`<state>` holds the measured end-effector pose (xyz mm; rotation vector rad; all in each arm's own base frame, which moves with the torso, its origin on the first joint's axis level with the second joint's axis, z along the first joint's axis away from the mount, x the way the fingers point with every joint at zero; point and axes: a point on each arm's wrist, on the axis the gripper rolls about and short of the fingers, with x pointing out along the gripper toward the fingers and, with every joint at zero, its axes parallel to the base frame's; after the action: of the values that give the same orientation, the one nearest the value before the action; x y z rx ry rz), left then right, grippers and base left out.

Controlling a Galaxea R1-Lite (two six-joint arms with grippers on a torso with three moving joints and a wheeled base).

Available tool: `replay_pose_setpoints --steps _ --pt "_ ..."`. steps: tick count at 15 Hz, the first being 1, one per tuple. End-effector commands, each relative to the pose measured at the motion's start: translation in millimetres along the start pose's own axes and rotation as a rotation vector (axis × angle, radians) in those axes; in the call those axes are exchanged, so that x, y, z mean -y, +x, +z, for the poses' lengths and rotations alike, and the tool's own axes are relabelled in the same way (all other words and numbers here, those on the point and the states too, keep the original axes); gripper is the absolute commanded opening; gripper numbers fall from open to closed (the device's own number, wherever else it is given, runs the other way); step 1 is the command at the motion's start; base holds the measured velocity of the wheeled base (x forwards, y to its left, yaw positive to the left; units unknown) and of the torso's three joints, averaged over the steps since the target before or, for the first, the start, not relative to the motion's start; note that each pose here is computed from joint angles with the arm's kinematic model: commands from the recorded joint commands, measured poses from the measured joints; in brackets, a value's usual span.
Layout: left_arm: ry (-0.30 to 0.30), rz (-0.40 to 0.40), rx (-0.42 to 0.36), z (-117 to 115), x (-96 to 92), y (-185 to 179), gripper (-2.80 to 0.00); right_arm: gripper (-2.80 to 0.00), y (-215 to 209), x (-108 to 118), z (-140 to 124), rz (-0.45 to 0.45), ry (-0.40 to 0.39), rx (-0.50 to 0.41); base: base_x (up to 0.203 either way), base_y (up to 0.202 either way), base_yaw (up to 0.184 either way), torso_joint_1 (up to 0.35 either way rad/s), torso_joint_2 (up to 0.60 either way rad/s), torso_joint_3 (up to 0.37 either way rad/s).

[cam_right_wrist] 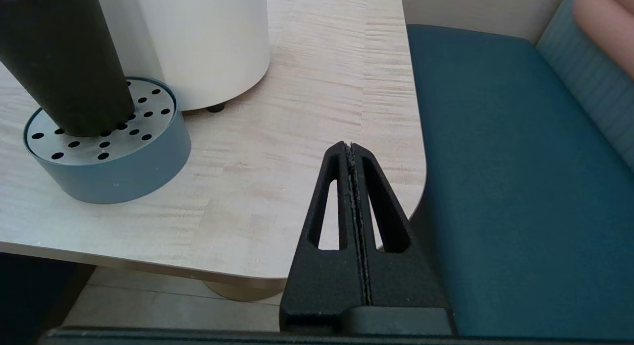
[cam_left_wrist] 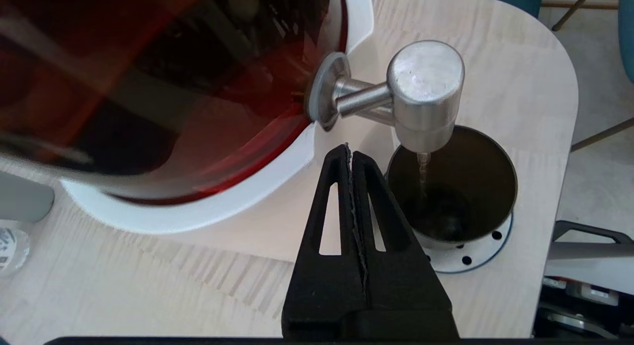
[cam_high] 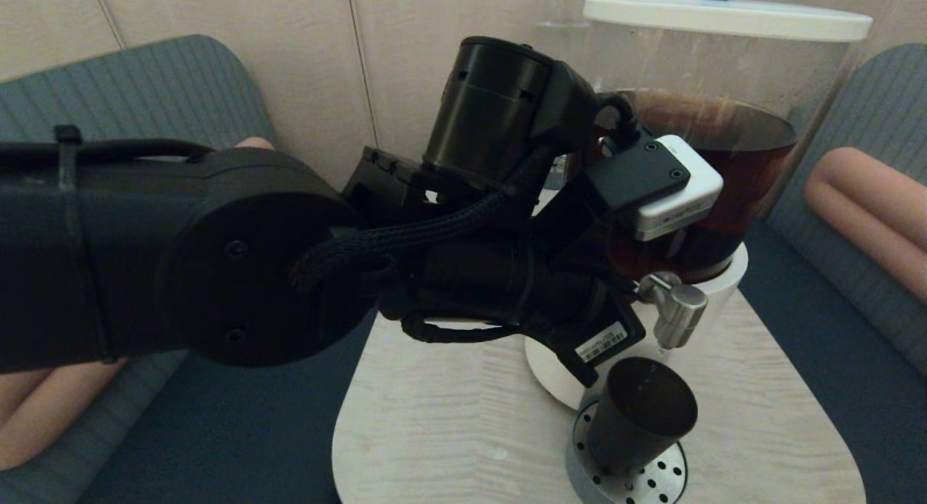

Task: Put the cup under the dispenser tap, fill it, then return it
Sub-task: Turn off the faucet

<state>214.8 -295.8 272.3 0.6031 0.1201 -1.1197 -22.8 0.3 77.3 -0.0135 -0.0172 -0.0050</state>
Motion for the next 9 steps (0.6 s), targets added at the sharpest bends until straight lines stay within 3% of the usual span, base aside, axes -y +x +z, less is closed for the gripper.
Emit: replay_pose_setpoints --steps 1,9 --pt "0.002 -0.003 -0.004 -1.0 -0.1 5.2 -2.8 -2.8 0.3 0.0 -1.7 0.0 0.0 -0.003 0.0 0.0 0.0 0.0 0.0 0.0" --pt "0.007 0.002 0.022 7.1 -2.5 16.2 -2.8 -2.8 0.3 0.0 -1.7 0.0 0.0 -0.003 0.0 0.0 0.0 0.0 0.0 0.0"
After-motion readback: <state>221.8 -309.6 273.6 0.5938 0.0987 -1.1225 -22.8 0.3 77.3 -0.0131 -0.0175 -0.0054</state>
